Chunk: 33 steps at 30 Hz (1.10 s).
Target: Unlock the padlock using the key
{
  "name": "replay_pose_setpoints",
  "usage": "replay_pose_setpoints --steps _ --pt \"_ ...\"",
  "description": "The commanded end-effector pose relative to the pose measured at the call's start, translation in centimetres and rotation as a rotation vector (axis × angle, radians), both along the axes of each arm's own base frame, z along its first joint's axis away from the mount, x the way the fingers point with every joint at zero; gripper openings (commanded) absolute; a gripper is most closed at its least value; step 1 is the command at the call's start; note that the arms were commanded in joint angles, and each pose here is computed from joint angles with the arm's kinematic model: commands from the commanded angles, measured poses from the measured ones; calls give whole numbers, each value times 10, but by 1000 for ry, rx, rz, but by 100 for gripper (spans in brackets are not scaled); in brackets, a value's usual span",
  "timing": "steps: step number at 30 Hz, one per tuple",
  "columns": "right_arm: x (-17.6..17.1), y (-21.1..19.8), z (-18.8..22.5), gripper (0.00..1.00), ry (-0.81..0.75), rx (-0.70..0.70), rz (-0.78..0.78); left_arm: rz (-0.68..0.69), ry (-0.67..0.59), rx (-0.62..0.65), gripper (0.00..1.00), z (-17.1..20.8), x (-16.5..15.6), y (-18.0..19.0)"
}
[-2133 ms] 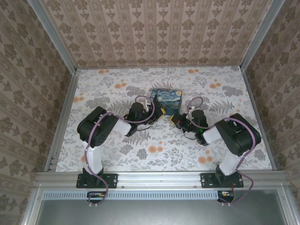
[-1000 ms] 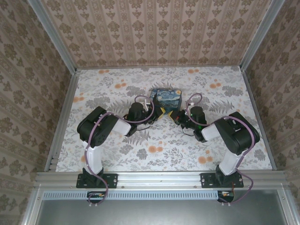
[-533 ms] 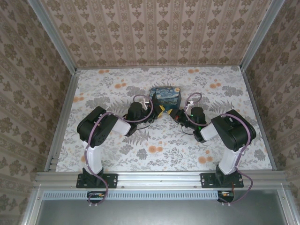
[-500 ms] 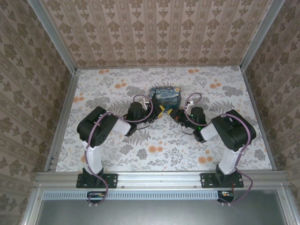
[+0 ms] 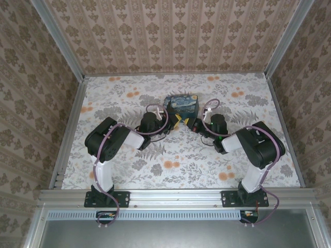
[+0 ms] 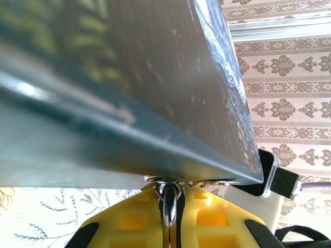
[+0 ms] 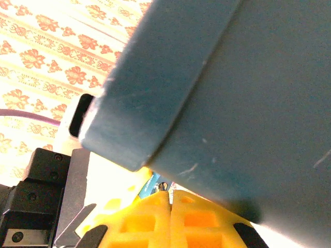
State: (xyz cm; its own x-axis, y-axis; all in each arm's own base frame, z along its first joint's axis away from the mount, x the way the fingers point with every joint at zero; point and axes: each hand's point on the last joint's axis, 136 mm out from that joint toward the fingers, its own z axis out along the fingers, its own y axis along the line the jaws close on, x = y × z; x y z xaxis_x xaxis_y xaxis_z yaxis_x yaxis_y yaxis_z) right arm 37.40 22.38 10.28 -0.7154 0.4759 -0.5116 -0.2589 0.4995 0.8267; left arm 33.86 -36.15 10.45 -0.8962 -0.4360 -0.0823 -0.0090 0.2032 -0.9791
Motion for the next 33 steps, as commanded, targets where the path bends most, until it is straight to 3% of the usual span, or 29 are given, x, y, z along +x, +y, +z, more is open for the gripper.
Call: replay_pose_setpoints --steps 1,8,12,22,27,33 --pt "-4 29 47 0 -158 21 124 -168 -7 -56 0 11 -32 -30" --pt "9 36 49 0 -19 254 74 -175 7 -89 0 14 -34 -38" --pt "17 37 47 0 41 313 59 -176 14 -103 0 17 -35 -39" --pt "13 33 30 0 -22 1 103 -183 23 -93 0 16 -37 -37" --pt "7 23 31 0 -165 -173 121 -200 19 -93 0 21 -39 -36" --pt "4 23 43 0 -225 -149 118 -225 4 -84 0 33 -41 -37"
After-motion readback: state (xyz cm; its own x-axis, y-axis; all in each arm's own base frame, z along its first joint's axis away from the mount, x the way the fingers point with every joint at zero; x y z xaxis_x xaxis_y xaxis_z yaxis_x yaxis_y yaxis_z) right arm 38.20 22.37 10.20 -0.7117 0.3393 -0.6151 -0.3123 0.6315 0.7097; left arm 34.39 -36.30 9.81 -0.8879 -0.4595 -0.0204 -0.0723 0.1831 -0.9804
